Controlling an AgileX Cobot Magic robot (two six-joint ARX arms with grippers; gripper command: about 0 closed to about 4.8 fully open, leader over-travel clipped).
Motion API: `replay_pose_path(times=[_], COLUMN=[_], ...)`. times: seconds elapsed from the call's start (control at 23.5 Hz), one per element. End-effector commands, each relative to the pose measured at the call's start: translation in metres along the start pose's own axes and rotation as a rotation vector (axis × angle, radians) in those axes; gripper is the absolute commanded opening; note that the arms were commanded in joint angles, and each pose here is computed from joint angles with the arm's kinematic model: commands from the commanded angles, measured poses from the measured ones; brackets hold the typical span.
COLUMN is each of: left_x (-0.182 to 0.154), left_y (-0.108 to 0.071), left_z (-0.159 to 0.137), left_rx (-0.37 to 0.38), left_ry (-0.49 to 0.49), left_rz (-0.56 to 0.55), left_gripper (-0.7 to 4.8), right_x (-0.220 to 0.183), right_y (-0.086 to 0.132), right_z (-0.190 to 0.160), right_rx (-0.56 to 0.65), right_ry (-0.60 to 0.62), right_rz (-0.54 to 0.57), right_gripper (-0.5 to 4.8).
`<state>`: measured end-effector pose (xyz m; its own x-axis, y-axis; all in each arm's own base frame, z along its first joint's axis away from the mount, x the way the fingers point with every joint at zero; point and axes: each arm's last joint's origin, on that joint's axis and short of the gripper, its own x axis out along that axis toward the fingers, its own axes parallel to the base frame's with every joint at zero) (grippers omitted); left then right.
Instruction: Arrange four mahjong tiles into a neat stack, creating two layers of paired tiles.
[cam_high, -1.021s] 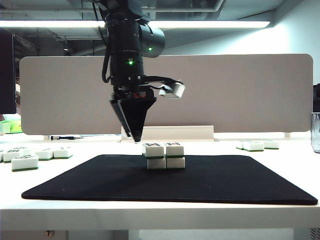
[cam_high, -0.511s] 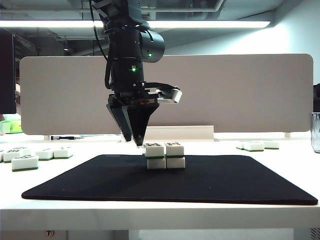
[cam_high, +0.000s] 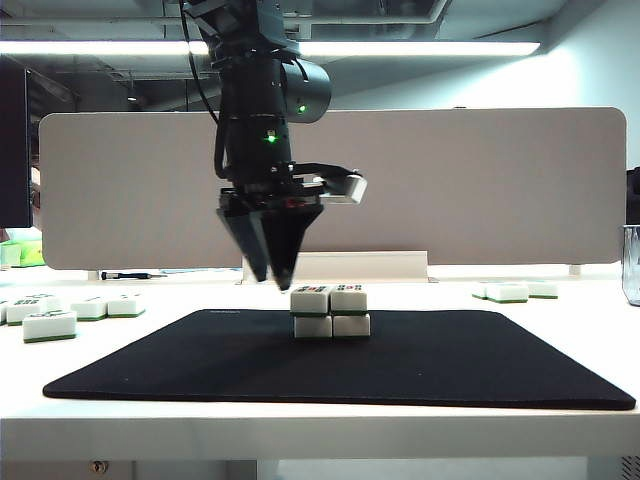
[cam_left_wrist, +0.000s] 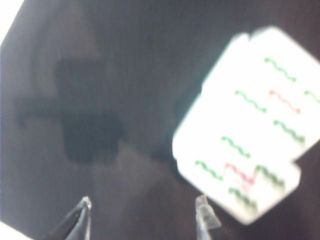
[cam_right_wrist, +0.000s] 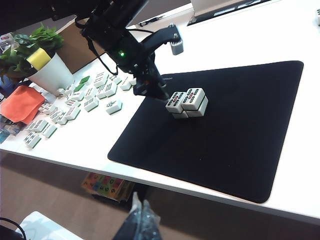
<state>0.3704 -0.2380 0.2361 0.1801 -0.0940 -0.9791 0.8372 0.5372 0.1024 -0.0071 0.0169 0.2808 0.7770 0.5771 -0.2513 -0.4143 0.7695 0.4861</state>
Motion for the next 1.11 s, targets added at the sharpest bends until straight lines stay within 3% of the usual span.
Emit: replay_pose_path(times=[0.04, 0.17, 0.26, 0.3, 0.34, 0.51, 0.68, 0.89, 1.11], left_x=[-0.016, -0.044, -0.066, -0.074, -0.095, -0.155, -0.196, -0.242, -0.268], left_y=[-0.002, -0.005, -0.008, -0.008, -0.009, -0.02, -0.031, -0.047, -0.058], left_z=[-0.009, -0.018, -0.024, -0.027, -0.033, -0.061, -0.085, -0.118, -0.142], left_rx=[-0.004, -0.073, -0.076, -0.081, -0.098, -0.142, -0.164, -0.232, -0.242], left_ry=[0.115, 0.105, 0.072, 0.053, 0.008, -0.104, -0.207, -0.337, -0.421], left_rz=[0.029, 0.037, 0.051, 0.059, 0.079, 0.124, 0.162, 0.195, 0.222], left_gripper=[2.73, 2.72, 2.61, 2.38, 1.8, 0.74, 0.29, 0.24, 0.24], right_x=[-0.002, -0.002, -0.002, -0.002, -0.002, -0.002, -0.002, -0.002, -0.002], right_y=[0.002, 0.001, 0.001, 0.001, 0.001, 0.001, 0.001, 0.001, 0.001], right_z=[0.0, 0.0, 0.0, 0.0, 0.0, 0.0, 0.0, 0.0, 0.0], right_rx=[-0.019, -0.016, -0.016, -0.017, -0.017, -0.017, -0.017, -0.017, -0.017], right_ry=[-0.021, -0.017, -0.017, -0.018, -0.017, -0.017, -0.017, -0.017, -0.017], right_rz=[0.007, 0.006, 0.006, 0.006, 0.006, 0.006, 0.006, 0.006, 0.006], right_gripper=[-0.01, -0.01, -0.01, -0.01, -0.01, -0.01, -0.01, -0.01, -0.01])
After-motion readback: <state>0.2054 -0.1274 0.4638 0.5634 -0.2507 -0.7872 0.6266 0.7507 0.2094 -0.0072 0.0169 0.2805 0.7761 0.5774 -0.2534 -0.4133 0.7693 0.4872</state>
